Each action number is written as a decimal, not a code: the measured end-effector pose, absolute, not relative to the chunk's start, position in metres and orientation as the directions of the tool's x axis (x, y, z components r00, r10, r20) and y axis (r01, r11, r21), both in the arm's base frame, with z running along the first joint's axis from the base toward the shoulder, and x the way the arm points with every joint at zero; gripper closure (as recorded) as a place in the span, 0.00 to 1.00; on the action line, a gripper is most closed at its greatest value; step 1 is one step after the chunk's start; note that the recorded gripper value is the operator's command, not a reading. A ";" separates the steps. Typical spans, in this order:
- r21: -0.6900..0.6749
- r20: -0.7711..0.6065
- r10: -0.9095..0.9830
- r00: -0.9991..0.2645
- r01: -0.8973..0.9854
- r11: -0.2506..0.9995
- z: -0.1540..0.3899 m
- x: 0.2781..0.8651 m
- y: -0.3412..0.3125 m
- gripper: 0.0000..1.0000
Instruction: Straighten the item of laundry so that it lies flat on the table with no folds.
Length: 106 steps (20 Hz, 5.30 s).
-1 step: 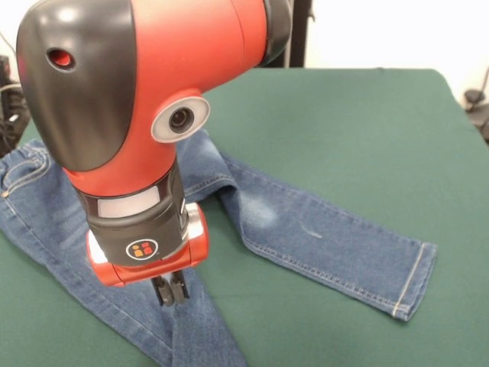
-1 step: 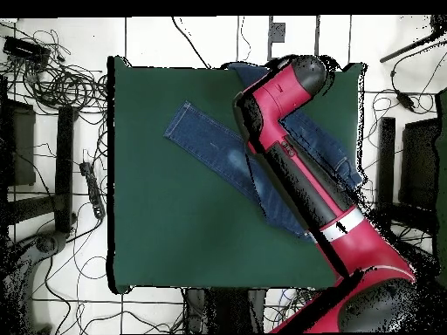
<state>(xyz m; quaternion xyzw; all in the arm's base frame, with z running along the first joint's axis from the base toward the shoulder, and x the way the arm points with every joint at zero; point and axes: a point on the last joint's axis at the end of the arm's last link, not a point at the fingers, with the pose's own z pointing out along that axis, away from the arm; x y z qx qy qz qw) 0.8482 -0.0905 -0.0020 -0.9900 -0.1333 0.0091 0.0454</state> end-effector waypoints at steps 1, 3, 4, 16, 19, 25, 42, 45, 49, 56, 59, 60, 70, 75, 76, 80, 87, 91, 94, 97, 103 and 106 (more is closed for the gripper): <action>-0.092 -0.006 0.265 0.964 0.263 -0.960 -0.002 0.848 -0.091 1.00; -0.092 -0.006 0.265 0.964 0.263 -0.960 -0.002 0.848 -0.090 1.00; -0.092 -0.006 0.265 0.964 0.263 -0.960 -0.002 0.848 -0.090 0.00; -0.087 -0.008 0.267 0.964 0.265 -0.960 -0.005 0.847 -0.091 0.00; -0.083 -0.010 0.271 0.963 0.269 -0.960 -0.012 0.846 -0.090 0.00; -0.097 -0.028 0.283 0.959 0.280 -0.955 -0.045 0.835 -0.080 1.00; -0.084 -0.025 0.292 0.956 0.289 -0.954 -0.049 0.834 -0.078 1.00; -0.080 -0.025 0.295 0.955 0.293 -0.953 -0.048 0.835 -0.077 1.00; -0.060 -0.027 0.308 0.951 0.306 -0.950 -0.049 0.835 -0.074 1.00; 0.050 -0.087 0.370 0.925 0.375 -0.925 -0.047 0.834 -0.051 1.00; 0.081 -0.111 0.389 0.915 0.398 -0.914 -0.046 0.833 -0.041 1.00; 0.091 -0.118 0.395 0.911 0.406 -0.909 -0.047 0.833 -0.037 1.00; 0.145 -0.141 0.426 0.894 0.445 -0.884 -0.047 0.832 -0.021 1.00; 0.147 -0.141 0.425 0.894 0.444 -0.884 -0.047 0.832 -0.023 1.00; 0.147 -0.140 0.424 0.895 0.442 -0.885 -0.047 0.832 -0.024 1.00; 0.142 -0.125 0.406 0.905 0.422 -0.896 -0.046 0.834 -0.041 0.00; 0.132 -0.107 0.379 0.919 0.391 -0.911 -0.043 0.835 -0.065 0.00; 0.124 -0.101 0.373 0.922 0.384 -0.915 -0.044 0.835 -0.068 0.00; 0.121 -0.100 0.372 0.923 0.383 -0.916 -0.044 0.835 -0.068 0.00; 0.113 -0.095 0.369 0.925 0.378 -0.919 -0.044 0.835 -0.069 0.00; 0.102 -0.089 0.364 0.927 0.372 -0.923 -0.044 0.836 -0.071 0.00; 0.099 -0.087 0.362 0.928 0.370 -0.924 -0.044 0.836 -0.071 0.00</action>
